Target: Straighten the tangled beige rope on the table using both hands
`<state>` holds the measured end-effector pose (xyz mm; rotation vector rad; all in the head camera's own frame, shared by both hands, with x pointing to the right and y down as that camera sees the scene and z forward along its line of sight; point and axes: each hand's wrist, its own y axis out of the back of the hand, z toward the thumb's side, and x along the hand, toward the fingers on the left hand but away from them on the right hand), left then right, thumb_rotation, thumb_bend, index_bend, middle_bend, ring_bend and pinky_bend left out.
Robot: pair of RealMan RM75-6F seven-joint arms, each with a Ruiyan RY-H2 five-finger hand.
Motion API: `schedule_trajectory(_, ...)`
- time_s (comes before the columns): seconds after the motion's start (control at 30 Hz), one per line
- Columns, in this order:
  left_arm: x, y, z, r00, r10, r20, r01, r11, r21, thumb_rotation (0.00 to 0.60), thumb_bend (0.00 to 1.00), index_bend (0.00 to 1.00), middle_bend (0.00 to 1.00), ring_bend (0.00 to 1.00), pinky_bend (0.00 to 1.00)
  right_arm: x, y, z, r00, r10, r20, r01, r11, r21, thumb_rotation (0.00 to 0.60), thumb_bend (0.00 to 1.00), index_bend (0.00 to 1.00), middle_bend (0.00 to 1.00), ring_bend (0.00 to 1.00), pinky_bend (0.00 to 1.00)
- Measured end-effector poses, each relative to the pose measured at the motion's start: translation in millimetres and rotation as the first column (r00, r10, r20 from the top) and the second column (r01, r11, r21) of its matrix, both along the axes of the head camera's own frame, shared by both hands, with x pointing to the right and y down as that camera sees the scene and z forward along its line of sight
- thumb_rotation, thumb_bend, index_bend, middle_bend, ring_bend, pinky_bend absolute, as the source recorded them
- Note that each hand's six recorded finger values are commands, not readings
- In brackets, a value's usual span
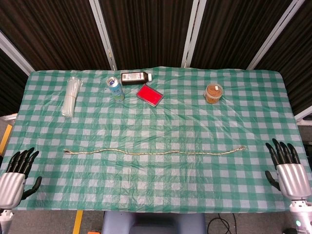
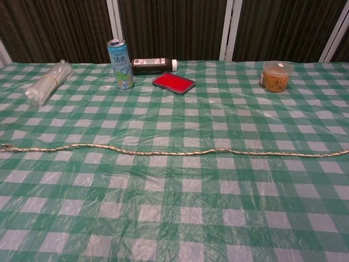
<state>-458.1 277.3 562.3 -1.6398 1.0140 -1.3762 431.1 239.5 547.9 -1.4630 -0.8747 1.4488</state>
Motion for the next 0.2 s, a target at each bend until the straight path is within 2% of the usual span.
schedule_trajectory(0.1,6.1,10.2,-5.5,0.999,0.036,0.014,-0.035,0.999,-0.017,0.6,0.44,0.0,0.0,0.0,0.02,-5.7,22.8,-13.9,1.0,-0.021,0.019,0.021,1.0,0.008,0.6,0.4,0.0,0.0,0.0,0.0)
schedule_trajectory(0.2,7.7,13.4,-5.6,0.999,0.042,0.012,-0.042,0.998,-0.042,0.6,0.44,0.0,0.0,0.0,0.02,-4.1,27.8,-17.8,1.0,-0.011,0.02,0.011,1.0,0.004,0.6,0.4,0.0,0.0,0.0,0.0)
